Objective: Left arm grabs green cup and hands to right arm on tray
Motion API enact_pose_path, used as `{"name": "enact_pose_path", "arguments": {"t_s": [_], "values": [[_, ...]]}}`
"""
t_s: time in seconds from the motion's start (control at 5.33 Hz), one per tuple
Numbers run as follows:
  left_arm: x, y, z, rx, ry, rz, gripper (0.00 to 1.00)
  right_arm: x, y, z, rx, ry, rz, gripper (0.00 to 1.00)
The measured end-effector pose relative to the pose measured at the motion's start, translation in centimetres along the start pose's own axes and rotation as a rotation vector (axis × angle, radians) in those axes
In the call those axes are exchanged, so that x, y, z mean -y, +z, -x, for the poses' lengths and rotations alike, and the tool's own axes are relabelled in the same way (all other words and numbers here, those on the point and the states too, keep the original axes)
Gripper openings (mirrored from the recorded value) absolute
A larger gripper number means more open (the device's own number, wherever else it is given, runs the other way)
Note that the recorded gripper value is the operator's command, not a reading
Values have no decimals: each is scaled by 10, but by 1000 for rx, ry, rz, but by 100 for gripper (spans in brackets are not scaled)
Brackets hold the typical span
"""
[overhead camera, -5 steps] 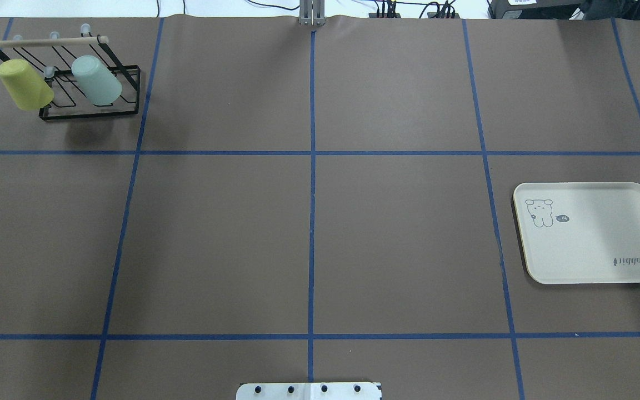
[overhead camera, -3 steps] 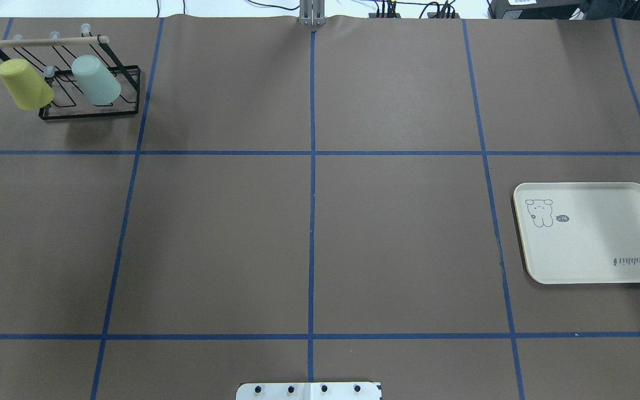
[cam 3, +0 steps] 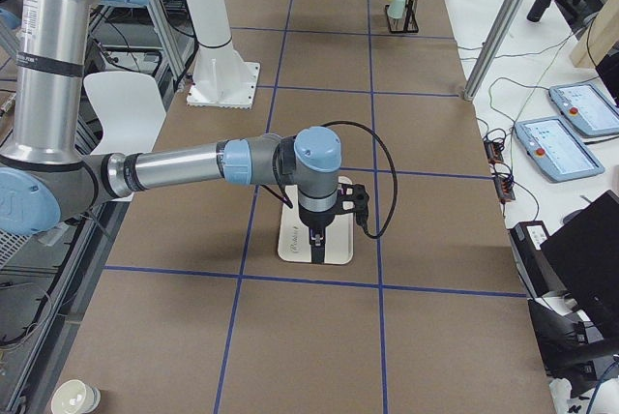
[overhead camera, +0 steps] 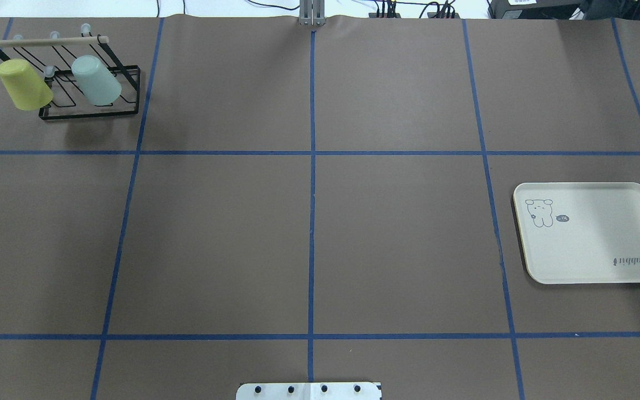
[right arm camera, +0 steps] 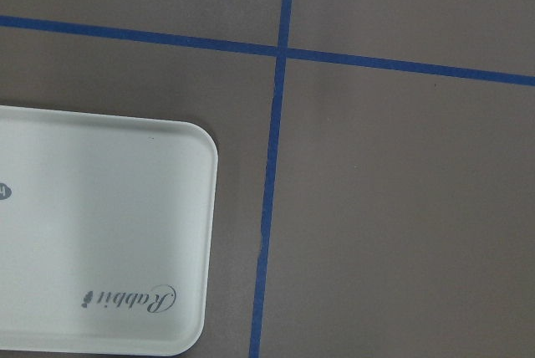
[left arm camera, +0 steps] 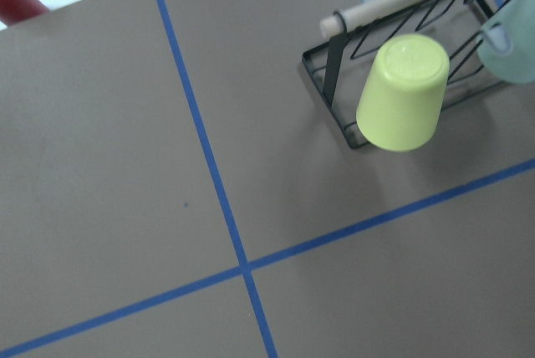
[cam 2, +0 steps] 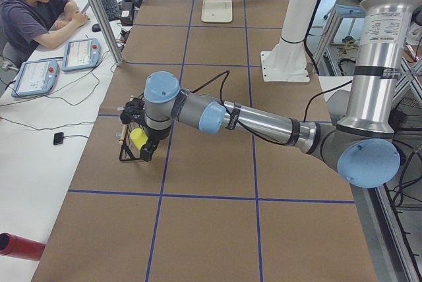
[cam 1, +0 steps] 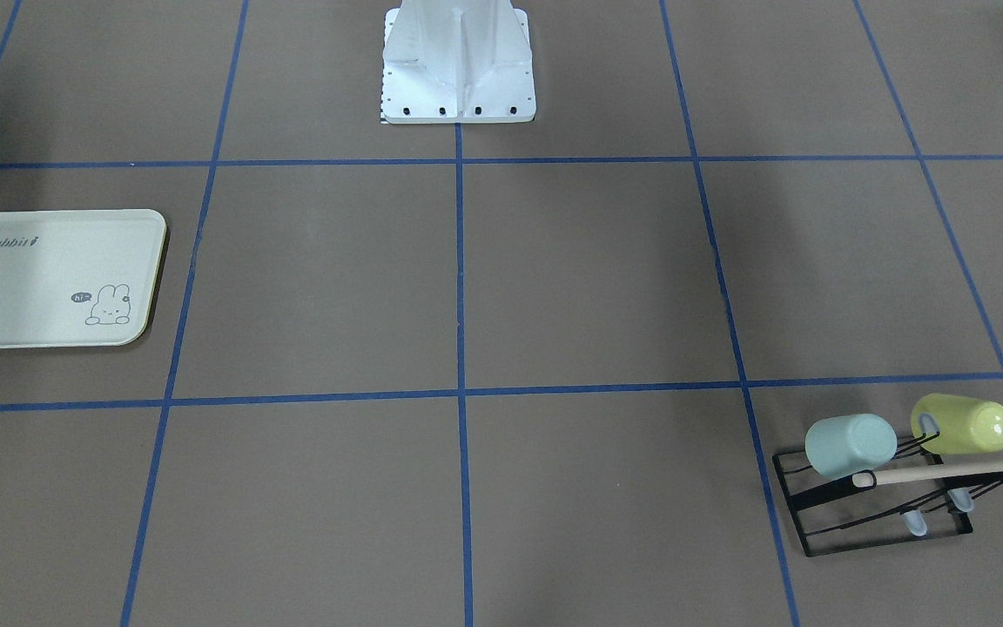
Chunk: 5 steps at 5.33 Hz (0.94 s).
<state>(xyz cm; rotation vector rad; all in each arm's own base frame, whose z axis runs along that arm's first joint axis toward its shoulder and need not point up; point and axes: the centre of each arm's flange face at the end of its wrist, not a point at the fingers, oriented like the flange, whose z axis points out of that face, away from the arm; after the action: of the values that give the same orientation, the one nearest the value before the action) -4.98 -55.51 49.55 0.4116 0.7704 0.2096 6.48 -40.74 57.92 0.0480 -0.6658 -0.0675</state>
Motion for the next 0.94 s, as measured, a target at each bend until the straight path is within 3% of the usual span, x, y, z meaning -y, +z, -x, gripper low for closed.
{"name": "enact_pose_path", "arguments": {"t_s": [0.38,0.94], "values": [[83,43,-104,-51,-68,8,100,0,1,0,1,0,1,100],[130,139,-197,36,-141,79,100,-1,1,-1,1,3,3,100]]}}
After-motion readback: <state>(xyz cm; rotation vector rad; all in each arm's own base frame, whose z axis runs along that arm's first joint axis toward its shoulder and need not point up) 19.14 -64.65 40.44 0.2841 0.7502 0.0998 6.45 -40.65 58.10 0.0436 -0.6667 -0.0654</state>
